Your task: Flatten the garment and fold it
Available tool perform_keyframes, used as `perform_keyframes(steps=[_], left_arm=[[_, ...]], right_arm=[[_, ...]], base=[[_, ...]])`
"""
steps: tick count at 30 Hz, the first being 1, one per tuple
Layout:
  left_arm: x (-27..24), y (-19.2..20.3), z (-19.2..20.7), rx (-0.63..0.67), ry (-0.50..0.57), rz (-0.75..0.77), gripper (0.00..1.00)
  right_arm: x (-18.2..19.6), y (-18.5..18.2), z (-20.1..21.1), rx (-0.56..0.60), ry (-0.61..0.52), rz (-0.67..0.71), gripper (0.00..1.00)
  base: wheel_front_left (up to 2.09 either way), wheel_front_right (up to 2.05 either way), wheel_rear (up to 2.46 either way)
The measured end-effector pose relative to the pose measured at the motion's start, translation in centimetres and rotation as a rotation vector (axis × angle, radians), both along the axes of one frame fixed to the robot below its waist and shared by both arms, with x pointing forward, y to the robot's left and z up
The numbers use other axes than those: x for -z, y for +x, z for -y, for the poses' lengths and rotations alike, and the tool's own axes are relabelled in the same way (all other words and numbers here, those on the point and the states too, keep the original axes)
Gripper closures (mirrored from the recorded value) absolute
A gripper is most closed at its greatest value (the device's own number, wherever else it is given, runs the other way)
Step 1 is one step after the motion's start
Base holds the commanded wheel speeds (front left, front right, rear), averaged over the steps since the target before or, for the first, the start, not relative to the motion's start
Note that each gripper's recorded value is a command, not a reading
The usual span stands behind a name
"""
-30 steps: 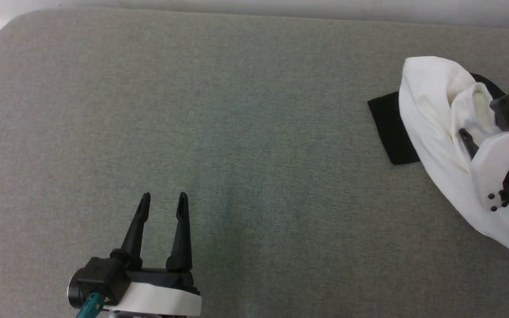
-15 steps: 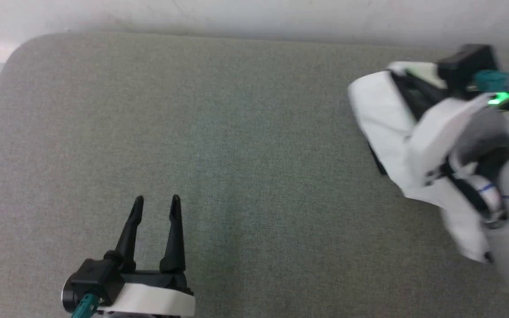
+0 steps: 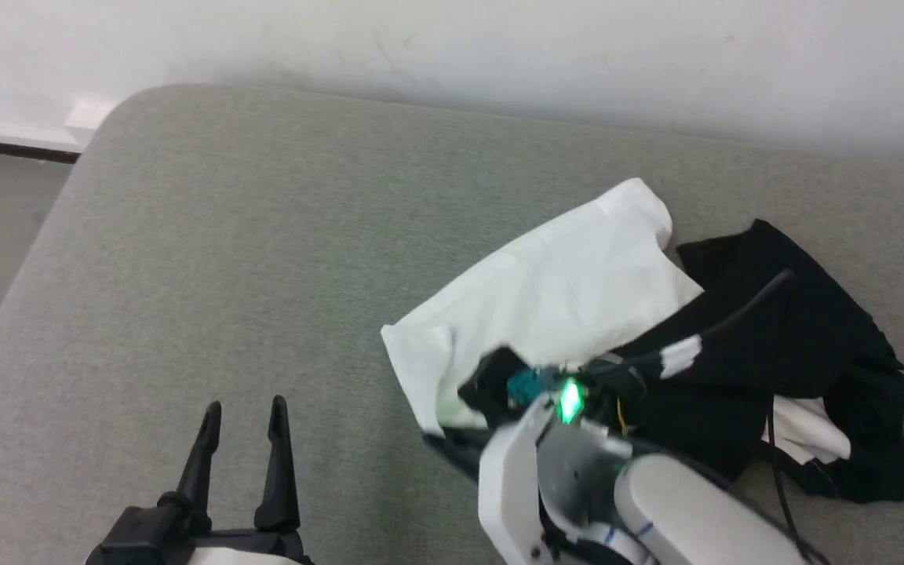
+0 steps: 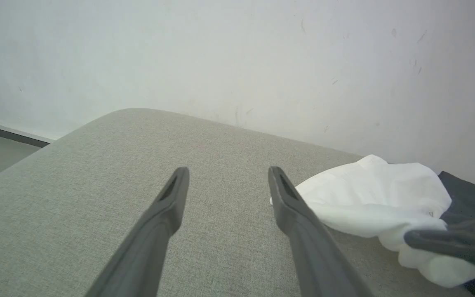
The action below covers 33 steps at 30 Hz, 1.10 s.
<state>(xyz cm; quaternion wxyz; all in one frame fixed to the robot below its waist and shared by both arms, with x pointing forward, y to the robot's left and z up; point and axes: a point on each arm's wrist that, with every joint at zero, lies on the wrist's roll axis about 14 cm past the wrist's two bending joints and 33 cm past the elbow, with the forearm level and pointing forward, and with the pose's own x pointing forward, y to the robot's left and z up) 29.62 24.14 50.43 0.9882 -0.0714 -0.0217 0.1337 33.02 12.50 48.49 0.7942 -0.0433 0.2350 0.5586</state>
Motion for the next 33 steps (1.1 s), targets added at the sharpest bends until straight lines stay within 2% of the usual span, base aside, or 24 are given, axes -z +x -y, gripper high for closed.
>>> perform_keyframes(steps=[3,8,13,18,25,29,33], left_arm=[[-0.3,-0.6,-0.1,-0.012,-0.003,0.008,0.00],[-0.7,-1.4,0.1,-0.011,-0.013,0.020,0.00],[-1.6,-1.3,0.6,0.005,-0.011,0.052,0.00],[-2.4,-0.7,1.5,0.042,-0.011,0.076,0.00],[-2.5,0.2,3.0,0.104,-0.014,0.077,0.00],[-2.3,0.6,3.8,0.134,-0.019,0.070,0.00],[-1.9,1.0,4.4,0.158,-0.020,0.057,0.00]], right_arm=[[2.2,-1.5,0.4,-0.025,-0.053,-0.053,0.00],[-1.0,1.1,0.8,0.073,0.060,0.012,0.00],[-7.8,7.3,5.6,0.349,0.252,0.212,0.00],[-11.3,10.3,15.8,0.702,0.301,0.442,0.00],[-9.1,6.7,29.5,1.093,0.168,0.566,0.00],[-5.7,3.4,34.9,1.249,0.139,0.473,0.00],[-3.3,1.3,37.1,1.327,0.137,0.409,0.00]], base=[[0.00,0.00,0.00],[0.00,0.00,0.00],[0.00,0.00,0.00],[0.00,0.00,0.00],[0.00,0.00,0.00],[0.00,0.00,0.00],[0.00,0.00,0.00]])
